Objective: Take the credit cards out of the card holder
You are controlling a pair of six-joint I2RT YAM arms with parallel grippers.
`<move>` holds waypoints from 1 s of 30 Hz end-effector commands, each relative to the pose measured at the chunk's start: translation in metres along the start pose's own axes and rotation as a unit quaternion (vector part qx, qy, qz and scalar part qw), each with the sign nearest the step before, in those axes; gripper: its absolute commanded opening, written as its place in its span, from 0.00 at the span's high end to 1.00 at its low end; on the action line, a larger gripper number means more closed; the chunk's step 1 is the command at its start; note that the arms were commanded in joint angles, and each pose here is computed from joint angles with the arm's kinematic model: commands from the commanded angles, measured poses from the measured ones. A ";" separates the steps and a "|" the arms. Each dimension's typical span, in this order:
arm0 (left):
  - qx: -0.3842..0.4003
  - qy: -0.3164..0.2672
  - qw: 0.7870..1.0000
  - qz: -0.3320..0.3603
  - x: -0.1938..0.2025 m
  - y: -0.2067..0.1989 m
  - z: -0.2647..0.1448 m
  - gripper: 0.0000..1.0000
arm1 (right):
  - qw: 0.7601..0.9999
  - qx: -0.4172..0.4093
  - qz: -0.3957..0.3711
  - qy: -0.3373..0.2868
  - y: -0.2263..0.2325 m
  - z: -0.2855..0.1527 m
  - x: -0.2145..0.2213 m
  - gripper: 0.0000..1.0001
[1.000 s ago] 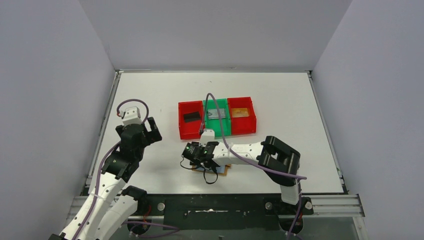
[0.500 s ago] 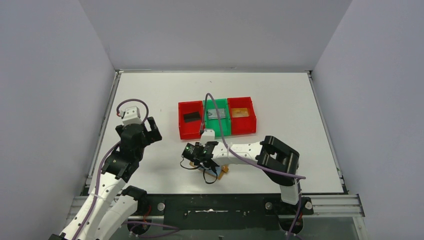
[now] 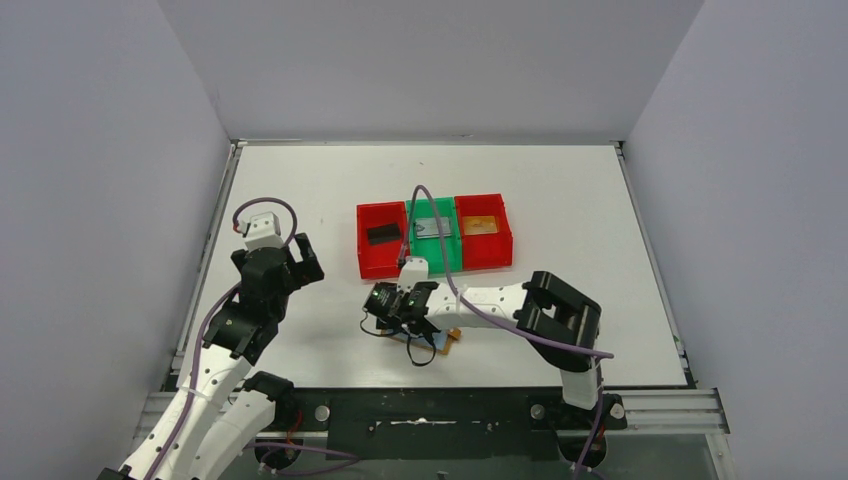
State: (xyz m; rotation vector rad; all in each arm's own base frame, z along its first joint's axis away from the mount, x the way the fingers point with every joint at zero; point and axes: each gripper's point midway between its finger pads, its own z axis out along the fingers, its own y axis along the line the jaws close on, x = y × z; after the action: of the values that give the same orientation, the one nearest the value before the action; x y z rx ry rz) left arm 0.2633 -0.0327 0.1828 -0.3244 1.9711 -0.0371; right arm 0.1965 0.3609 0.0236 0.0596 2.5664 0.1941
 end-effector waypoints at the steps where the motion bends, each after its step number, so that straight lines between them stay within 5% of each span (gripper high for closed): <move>1: 0.011 -0.025 1.000 -0.009 -0.013 -0.005 0.001 0.10 | 0.999 0.050 -0.012 0.010 -0.014 0.007 0.005 0.32; 10: 0.011 -0.027 1.000 -0.009 -0.012 -0.004 0.001 0.10 | 0.991 0.122 -0.054 0.024 -0.034 0.017 0.028 0.33; 15: 0.009 -0.027 1.000 -0.010 -0.013 -0.003 0.001 0.11 | 0.992 0.113 -0.049 0.023 -0.037 0.017 0.032 0.45; 25: 0.010 -0.027 1.000 -0.010 -0.013 -0.004 0.001 0.10 | 0.998 0.041 -0.053 0.010 -0.021 0.011 0.027 0.72; 30: 0.009 -0.026 1.000 -0.010 -0.013 -0.004 0.001 0.10 | 0.995 -0.031 -0.098 -0.009 0.000 -0.003 0.021 0.70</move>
State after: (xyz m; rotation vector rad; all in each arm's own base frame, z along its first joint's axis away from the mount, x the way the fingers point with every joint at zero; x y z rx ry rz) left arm 0.2632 -0.0320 0.1799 -0.3266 1.9729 -0.0347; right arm 0.1911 0.3500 0.0182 -0.0609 2.5191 0.1015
